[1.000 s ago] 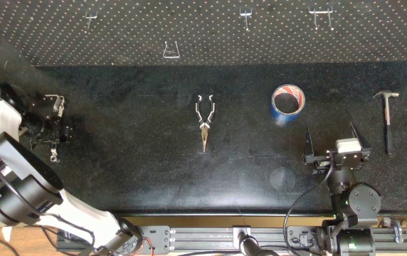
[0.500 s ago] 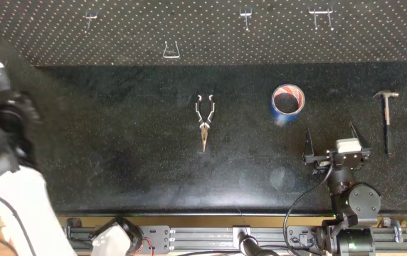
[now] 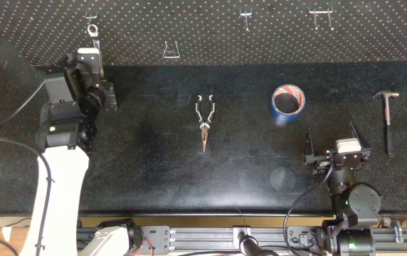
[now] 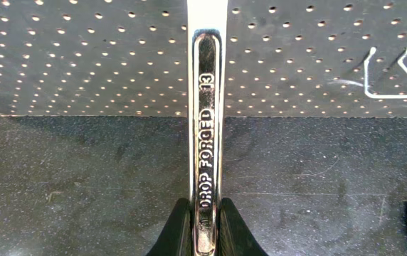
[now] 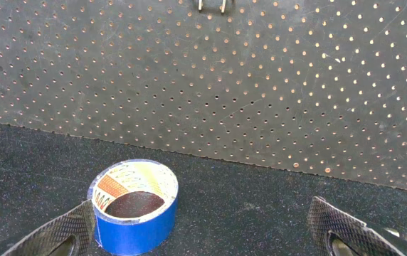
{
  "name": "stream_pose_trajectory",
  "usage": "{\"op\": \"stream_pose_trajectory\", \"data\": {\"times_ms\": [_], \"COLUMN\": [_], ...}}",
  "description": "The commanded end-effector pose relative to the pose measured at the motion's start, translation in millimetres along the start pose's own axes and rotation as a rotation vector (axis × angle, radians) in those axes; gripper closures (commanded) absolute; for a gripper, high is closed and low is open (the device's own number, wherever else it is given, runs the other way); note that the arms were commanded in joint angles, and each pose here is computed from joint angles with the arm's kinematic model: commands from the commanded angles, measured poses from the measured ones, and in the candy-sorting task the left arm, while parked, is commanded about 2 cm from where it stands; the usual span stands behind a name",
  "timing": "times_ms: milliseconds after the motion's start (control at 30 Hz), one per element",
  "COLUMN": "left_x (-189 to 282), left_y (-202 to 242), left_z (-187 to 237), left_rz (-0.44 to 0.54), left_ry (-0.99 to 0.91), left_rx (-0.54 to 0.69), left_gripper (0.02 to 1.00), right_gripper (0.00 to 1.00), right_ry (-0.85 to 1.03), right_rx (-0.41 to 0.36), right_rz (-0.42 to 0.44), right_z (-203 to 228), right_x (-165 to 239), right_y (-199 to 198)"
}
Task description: Place Tools Onto Pegboard
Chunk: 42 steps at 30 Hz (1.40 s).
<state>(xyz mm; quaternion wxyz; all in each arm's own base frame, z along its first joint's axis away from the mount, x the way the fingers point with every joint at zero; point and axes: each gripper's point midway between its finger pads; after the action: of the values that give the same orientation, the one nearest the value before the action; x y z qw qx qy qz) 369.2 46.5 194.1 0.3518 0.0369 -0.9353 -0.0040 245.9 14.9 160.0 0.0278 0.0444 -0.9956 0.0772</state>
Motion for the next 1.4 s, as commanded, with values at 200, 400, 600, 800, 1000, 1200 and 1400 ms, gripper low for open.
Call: {"op": "stream_pose_trajectory", "data": {"times_ms": [200,400,600,800,1000,1200,1400], "left_x": [30,24,8,0,-21,-44,-48], "left_y": [6,20,19,20,20,32,20], "left_z": [-9,2,9,2,11,3,17], "left_rz": [-0.069,-0.13,-0.124,-0.125,-0.124,-0.14,-0.076], "left_ry": [-0.048,-0.001,0.039,0.014,0.059,0.019,0.08], "left_rx": [0.021,0.062,0.06,0.061,0.059,0.08,0.074], "left_gripper": [0.991,0.989,0.989,0.989,0.989,0.989,0.025], "right_gripper": [0.025,0.025,0.025,0.025,0.025,0.025,0.025], "right_ry": [0.001,0.001,0.001,0.001,0.001,0.001,0.001], "right_rx": [0.013,0.013,0.013,0.013,0.013,0.013,0.013], "right_rz": [-0.003,-0.003,-0.003,-0.003,-0.003,-0.003,-0.003], "right_z": [1,1,1,1,1,1,1], "right_x": [0,0,0,0,0,0,0], "right_y": [0,0,0,0,0,0,0]}}
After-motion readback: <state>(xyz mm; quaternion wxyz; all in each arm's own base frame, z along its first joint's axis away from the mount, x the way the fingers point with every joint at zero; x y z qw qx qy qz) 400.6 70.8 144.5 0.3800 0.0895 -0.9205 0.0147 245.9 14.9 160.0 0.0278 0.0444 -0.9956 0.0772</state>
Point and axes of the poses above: each gripper's point midway between its finger pads, its own x axis back along the fingers, its own y axis along the line the jaws close on, z = x × y, and after that the axes turned 1 degree about x, right-handed
